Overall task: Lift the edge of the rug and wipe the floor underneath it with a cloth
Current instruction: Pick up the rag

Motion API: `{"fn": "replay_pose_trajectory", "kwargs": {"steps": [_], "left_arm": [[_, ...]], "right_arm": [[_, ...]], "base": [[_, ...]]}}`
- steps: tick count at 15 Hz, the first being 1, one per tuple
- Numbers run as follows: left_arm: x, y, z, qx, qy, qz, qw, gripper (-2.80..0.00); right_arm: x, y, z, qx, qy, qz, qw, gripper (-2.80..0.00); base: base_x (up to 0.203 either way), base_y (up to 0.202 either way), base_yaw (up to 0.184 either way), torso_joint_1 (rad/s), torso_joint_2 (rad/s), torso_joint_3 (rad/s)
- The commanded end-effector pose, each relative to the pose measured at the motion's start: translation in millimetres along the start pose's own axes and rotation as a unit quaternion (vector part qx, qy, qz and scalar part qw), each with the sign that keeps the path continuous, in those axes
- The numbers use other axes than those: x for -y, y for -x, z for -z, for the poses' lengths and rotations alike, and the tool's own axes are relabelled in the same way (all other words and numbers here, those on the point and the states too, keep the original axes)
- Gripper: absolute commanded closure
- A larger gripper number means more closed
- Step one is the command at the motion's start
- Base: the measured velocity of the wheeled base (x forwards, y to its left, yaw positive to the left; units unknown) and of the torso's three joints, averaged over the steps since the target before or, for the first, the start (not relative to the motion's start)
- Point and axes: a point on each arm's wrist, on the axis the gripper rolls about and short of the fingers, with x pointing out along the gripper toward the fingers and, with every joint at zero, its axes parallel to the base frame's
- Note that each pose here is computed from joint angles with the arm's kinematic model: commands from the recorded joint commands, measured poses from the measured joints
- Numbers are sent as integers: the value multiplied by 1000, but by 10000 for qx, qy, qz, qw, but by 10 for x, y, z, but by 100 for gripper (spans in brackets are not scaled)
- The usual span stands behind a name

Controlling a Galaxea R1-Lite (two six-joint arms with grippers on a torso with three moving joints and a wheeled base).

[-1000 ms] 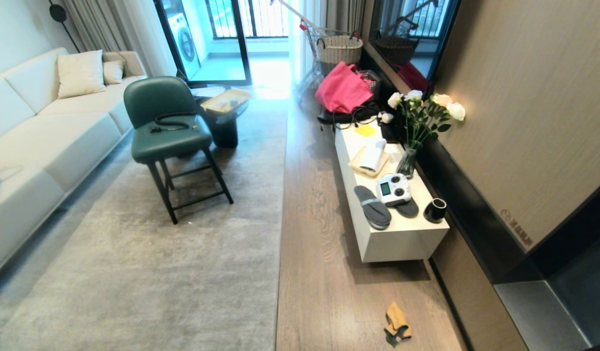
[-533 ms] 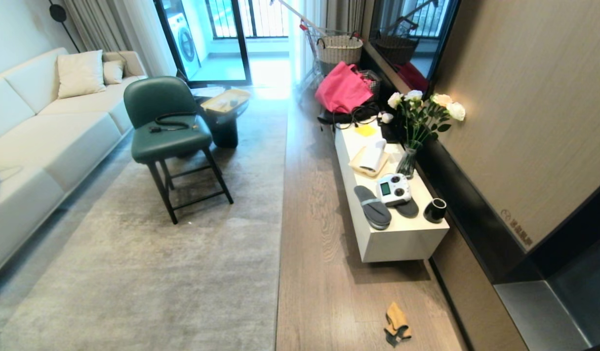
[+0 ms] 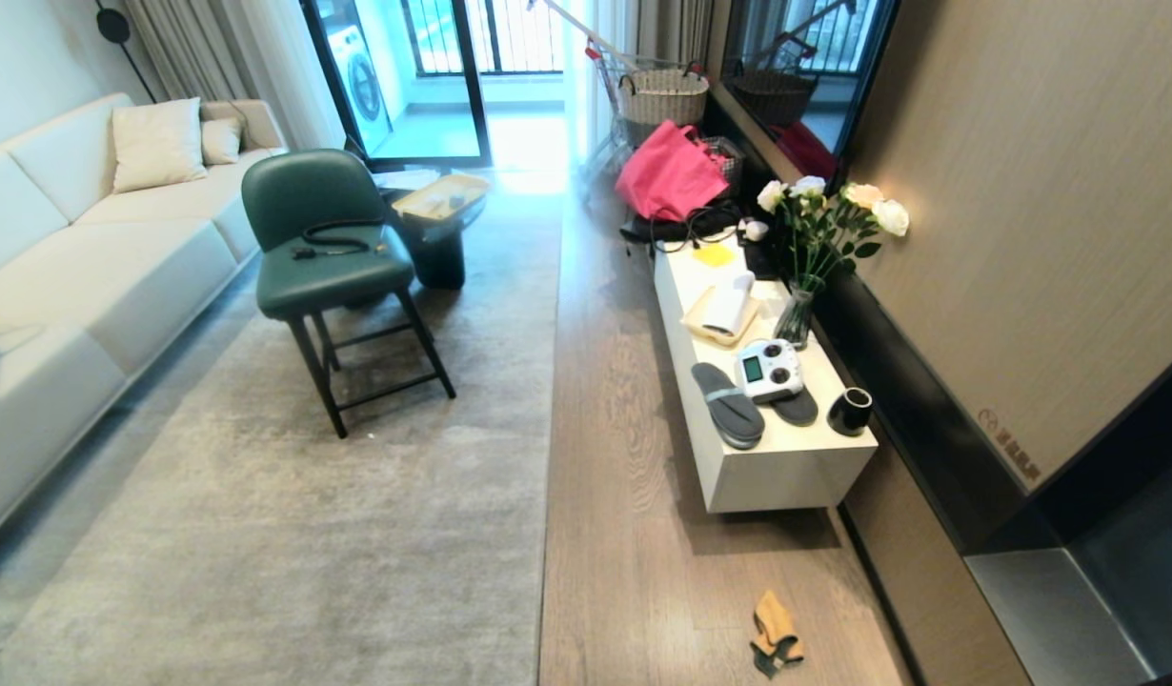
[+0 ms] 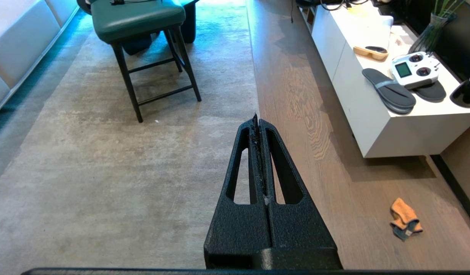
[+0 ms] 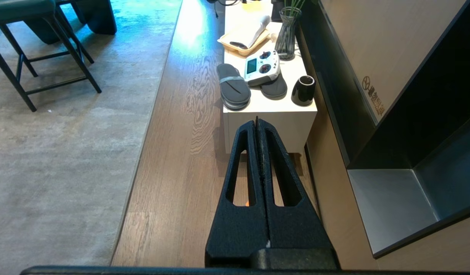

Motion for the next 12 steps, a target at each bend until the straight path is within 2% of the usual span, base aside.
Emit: {"fn": "replay_pose_trajectory", "kwargs": {"steps": [1, 9, 12], "left_arm": [[0, -1, 4, -7, 0, -1, 10000, 0], [0, -1, 3, 1, 0, -1, 10000, 0], [0, -1, 3, 1, 0, -1, 10000, 0]], "right_arm": [[0, -1, -2, 2, -5, -1, 10000, 0], [0, -1, -2, 1, -5, 3, 10000, 0], [1, -1, -2, 2, -13, -1, 10000, 0]], "base": [[0, 0, 0, 0, 0, 0], [0, 0, 0, 0, 0, 0], [0, 0, 0, -118, 257, 154]]}}
